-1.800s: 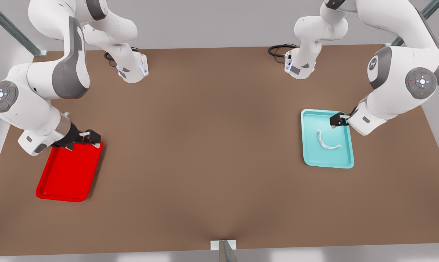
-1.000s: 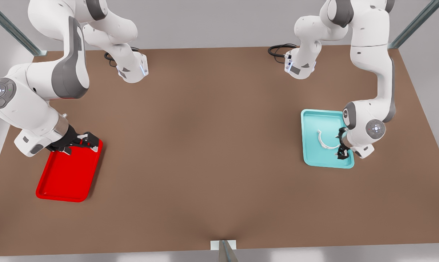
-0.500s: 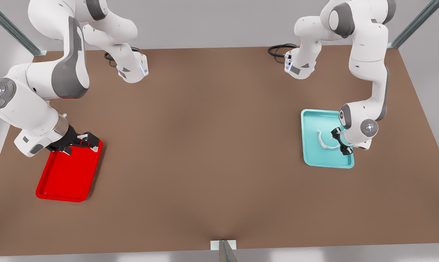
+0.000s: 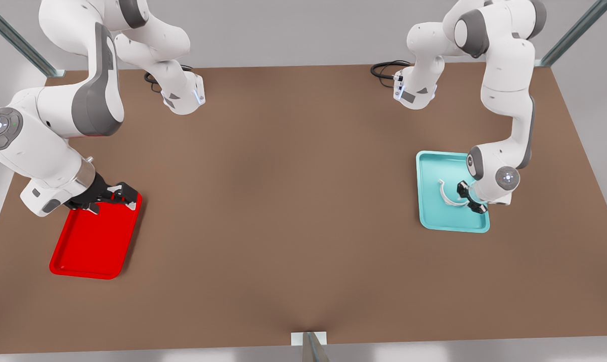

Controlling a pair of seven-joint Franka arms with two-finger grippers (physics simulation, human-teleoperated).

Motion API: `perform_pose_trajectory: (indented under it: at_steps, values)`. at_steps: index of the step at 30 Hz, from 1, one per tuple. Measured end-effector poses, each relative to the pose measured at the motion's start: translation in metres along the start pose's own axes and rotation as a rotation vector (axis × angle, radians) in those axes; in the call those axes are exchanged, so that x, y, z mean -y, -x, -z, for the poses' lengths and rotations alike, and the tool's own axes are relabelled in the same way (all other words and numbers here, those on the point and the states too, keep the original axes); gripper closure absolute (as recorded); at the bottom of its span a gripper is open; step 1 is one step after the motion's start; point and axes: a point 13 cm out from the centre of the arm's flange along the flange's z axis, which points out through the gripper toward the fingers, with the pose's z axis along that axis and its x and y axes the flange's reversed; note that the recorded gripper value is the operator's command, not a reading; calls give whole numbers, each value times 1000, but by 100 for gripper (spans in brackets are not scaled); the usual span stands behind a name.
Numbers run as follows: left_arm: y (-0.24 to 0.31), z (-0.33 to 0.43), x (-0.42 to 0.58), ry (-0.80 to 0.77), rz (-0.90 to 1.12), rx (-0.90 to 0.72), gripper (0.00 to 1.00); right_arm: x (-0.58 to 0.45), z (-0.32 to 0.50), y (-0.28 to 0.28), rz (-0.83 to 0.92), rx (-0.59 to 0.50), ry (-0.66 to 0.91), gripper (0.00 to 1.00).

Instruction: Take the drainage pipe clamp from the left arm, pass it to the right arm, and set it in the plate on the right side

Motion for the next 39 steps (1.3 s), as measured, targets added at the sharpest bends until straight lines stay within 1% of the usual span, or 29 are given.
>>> perform_pose_trajectory:
  at_steps: [1,2,3,9,12,14,16,18,19,21,24,27,29,32,35,39]
  values:
    - [0,-1,0,1,6,1,65,0,0,0,0,0,0,0]
    - [0,-2,0,1,11,1,74,0,0,0,0,0,0,0]
    - [0,-3,0,1,15,1,79,0,0,0,0,0,0,0]
    - [-2,3,3,-8,22,-5,79,0,0,0,-1,0,-1,0]
    - [-12,48,37,-59,17,-29,79,0,0,0,-2,0,-1,0]
    - [-49,96,59,-83,-21,-65,79,0,0,0,-3,0,0,0]
    - [-105,143,58,-68,-71,-125,79,0,0,0,-3,1,0,0]
    - [-163,180,36,-23,-112,-196,79,0,0,0,-3,1,0,0]
    - [-198,192,13,14,-135,-237,79,0,0,0,-3,1,0,0]
    - [-289,215,-51,82,-210,-316,79,0,0,0,-3,1,0,0]
    - [-421,243,-162,127,-359,-395,79,0,0,0,-3,1,0,0]
    - [-508,248,-250,126,-469,-440,79,-18,-14,2,20,-17,13,0]
    - [-540,246,-298,114,-521,-459,79,-63,-27,2,76,-29,23,0]
    - [-565,243,-330,87,-559,-485,79,-136,-52,-9,158,-62,30,0]
    - [-576,246,-332,63,-566,-511,79,-193,-77,-35,200,-109,42,0]
    - [-586,261,-325,48,-527,-564,79,-232,-128,-75,195,-187,48,0]
